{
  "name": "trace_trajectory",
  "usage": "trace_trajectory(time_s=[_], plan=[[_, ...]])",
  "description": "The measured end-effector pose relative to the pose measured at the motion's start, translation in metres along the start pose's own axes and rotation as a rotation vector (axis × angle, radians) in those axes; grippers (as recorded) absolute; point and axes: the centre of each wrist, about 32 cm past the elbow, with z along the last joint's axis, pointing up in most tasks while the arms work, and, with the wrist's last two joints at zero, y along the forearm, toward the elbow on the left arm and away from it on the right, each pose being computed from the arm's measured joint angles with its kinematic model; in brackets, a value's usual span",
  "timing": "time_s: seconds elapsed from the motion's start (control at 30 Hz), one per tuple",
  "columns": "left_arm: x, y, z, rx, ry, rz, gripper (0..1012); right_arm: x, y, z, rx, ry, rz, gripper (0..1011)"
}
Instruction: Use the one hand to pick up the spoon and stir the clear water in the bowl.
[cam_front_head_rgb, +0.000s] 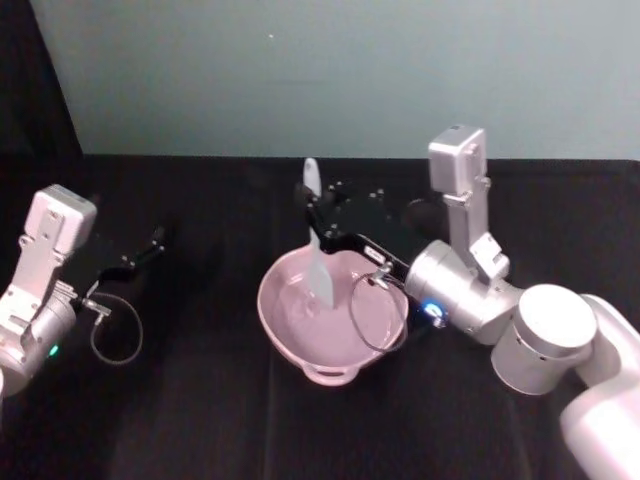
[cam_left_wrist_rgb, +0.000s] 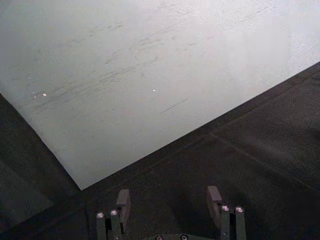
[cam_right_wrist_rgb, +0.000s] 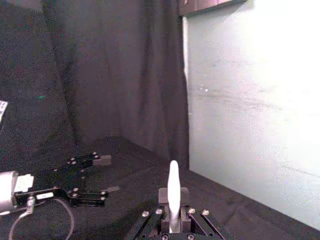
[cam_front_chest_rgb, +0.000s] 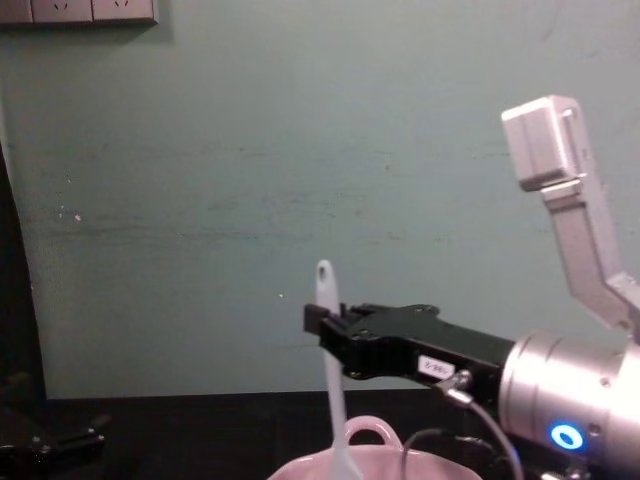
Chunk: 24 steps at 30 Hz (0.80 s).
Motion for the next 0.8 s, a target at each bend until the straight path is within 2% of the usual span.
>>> trace_trajectory(time_s=[0.23, 0.47, 0.67, 0.8], plan=[[0.0, 0.0, 0.0, 0.0, 0.0, 0.0, 1011, 0.003, -0.021, 0.008, 0.012, -0.022, -0.027, 121], [0.0, 0.0, 0.0, 0.0, 0.0, 0.0, 1011, 0.001, -0.035, 0.013, 0.013, -0.029, -0.028, 121], [0.0, 0.0, 0.0, 0.0, 0.0, 0.0, 1011, -0.01, -0.046, 0.017, 0.022, -0.019, -0.001, 121], [0.0, 0.0, 0.0, 0.0, 0.0, 0.0, 1011, -0.023, -0.049, 0.018, 0.03, -0.003, 0.04, 121]])
